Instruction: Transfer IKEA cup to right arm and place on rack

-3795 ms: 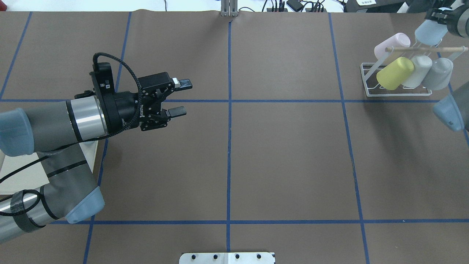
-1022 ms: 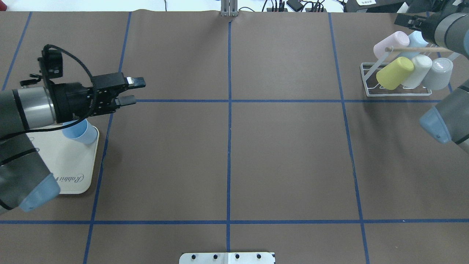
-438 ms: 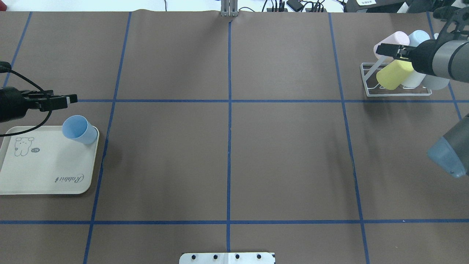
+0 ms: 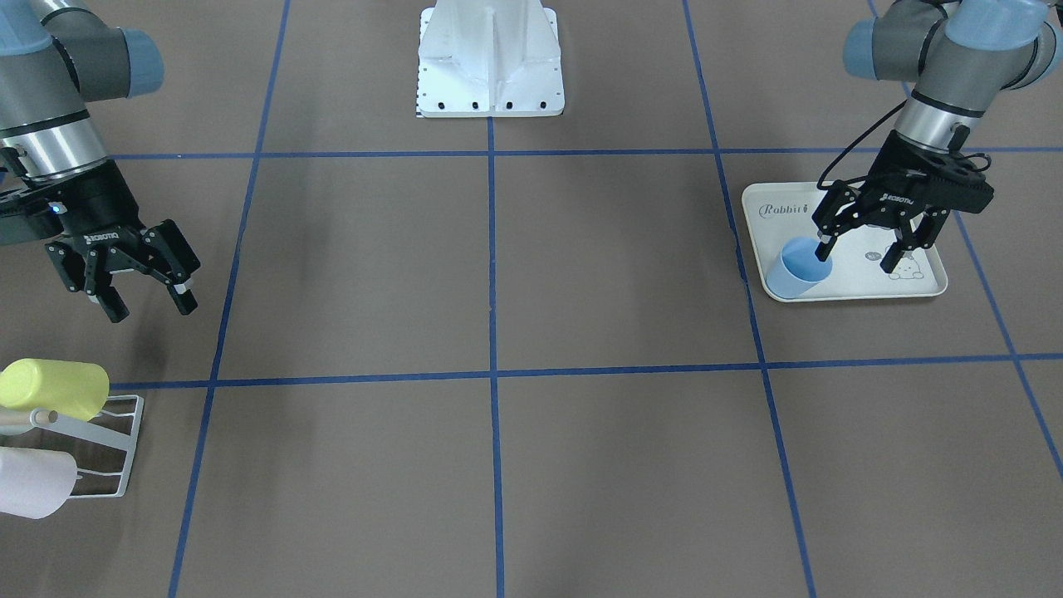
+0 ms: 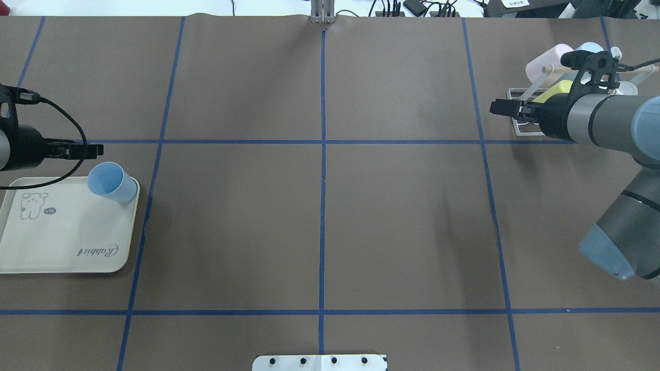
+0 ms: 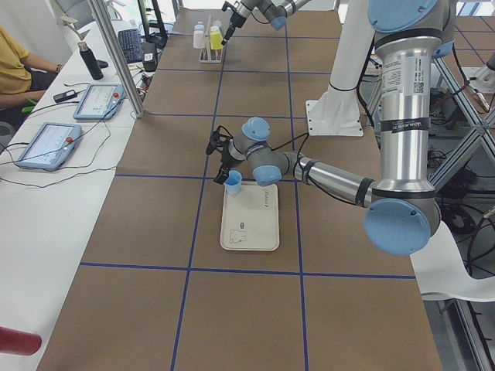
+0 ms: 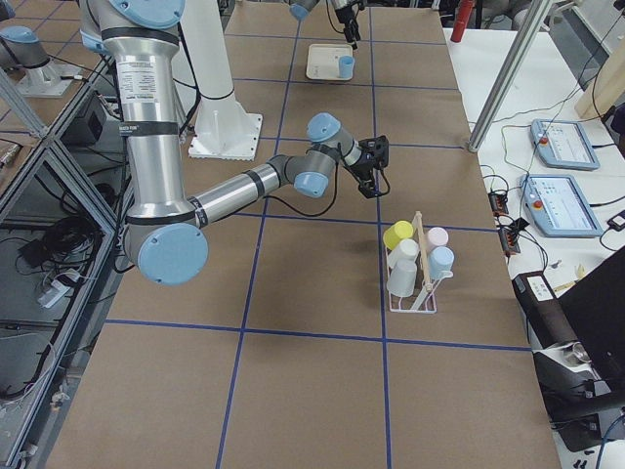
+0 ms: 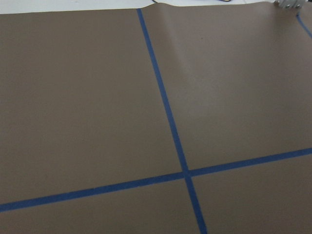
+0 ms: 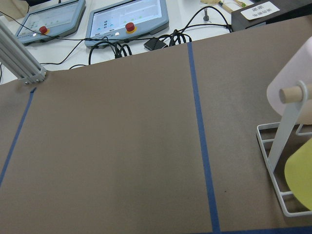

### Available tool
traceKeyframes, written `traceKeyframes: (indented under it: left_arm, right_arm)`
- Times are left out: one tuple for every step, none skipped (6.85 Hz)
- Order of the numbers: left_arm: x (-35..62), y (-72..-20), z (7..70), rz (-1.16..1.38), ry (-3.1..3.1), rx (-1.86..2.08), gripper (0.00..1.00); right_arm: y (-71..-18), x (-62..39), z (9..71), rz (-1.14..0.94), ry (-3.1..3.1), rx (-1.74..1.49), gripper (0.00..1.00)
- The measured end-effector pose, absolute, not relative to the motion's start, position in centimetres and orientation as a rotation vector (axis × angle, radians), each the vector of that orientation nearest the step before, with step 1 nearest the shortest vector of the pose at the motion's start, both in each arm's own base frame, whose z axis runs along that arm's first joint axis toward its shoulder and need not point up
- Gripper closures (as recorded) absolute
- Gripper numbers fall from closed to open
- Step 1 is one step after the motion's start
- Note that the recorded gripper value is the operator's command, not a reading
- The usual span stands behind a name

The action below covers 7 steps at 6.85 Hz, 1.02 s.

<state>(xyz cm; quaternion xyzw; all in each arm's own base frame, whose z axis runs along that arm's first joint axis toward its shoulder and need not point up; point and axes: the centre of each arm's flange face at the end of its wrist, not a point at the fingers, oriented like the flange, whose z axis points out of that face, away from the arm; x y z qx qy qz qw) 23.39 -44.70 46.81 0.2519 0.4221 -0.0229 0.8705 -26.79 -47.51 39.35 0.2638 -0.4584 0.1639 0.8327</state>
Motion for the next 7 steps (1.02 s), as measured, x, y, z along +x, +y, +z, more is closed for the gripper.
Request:
traceKeyframes:
  left_arm:
    - [23.7,-44.8,48.0,-0.046,0.876,0.509,0.05]
    - [23.9,-44.9,49.1,-0.045,0.865,0.493,0.1]
    - [24.2,-44.9,49.6,-0.039,0.864,0.476,0.1]
    - [24.6,-44.7,50.0,-0.025,0.873,0.45,0.1]
    - [25.5,-44.1,50.4,-0.007,0.882,0.424,0.11]
    - [26.3,-43.6,50.7,0.009,0.886,0.404,0.5]
    - [27.0,-43.1,51.1,0.02,0.886,0.389,1.0]
  right_arm:
    - [-47.2,-27.4,39.3,0.339,-0.976,0.554,0.0]
    - [-46.9,-27.8,39.3,0.333,-0.979,0.55,0.0]
    - [-46.7,-28.0,39.4,0.329,-0.979,0.547,0.0]
    - [-46.5,-28.1,39.6,0.326,-0.977,0.543,0.0]
    - [-46.3,-28.2,39.8,0.324,-0.975,0.54,0.0]
    - [-46.2,-28.2,40.0,0.322,-0.973,0.537,0.0]
    - [-46.0,-28.2,40.3,0.321,-0.97,0.533,0.0]
